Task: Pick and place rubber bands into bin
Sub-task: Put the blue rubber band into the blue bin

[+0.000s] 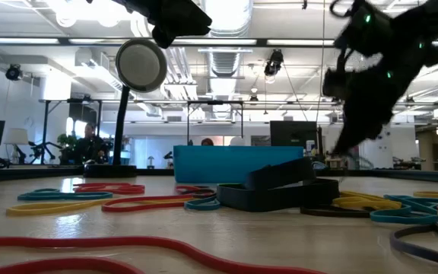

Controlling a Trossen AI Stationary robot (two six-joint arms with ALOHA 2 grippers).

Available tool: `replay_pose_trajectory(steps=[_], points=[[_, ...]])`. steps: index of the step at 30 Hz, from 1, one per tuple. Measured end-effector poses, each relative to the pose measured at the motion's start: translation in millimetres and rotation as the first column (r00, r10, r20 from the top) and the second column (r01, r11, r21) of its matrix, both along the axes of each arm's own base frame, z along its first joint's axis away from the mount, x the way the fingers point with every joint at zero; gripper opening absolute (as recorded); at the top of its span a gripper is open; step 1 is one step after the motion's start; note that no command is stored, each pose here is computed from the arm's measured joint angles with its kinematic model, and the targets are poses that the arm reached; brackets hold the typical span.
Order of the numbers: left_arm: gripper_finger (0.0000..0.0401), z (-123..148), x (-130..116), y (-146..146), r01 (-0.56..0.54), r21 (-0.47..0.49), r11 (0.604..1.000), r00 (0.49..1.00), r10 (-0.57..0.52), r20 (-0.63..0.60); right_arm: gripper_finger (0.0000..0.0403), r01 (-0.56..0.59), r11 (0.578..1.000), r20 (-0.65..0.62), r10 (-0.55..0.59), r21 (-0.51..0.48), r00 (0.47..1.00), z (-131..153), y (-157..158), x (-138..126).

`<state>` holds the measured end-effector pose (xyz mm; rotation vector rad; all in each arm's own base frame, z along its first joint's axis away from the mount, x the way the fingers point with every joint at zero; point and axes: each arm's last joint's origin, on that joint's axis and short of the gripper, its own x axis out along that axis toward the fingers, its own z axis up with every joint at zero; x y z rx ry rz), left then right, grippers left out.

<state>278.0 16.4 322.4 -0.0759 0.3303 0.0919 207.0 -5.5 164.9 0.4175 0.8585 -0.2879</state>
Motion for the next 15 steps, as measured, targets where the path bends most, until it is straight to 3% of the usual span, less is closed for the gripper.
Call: replay_pose_trajectory(steps=[6, 15], points=[[0.0109, -6, -2, -5, 0.035, -0.018, 0.999, 0.997, -0.037, -0.067, 0.0009, -0.016, 0.998, 0.191, 0.029, -0.069, 0.981, 47, -1, -2], [0.0109, -25, -13, -8, 0.02, -0.063, 0.998, 0.959, -0.037, -0.282, 0.0009, 0.133, 0.942, 0.31, -0.033, -0.307, 0.95, 92, -10, 0]])
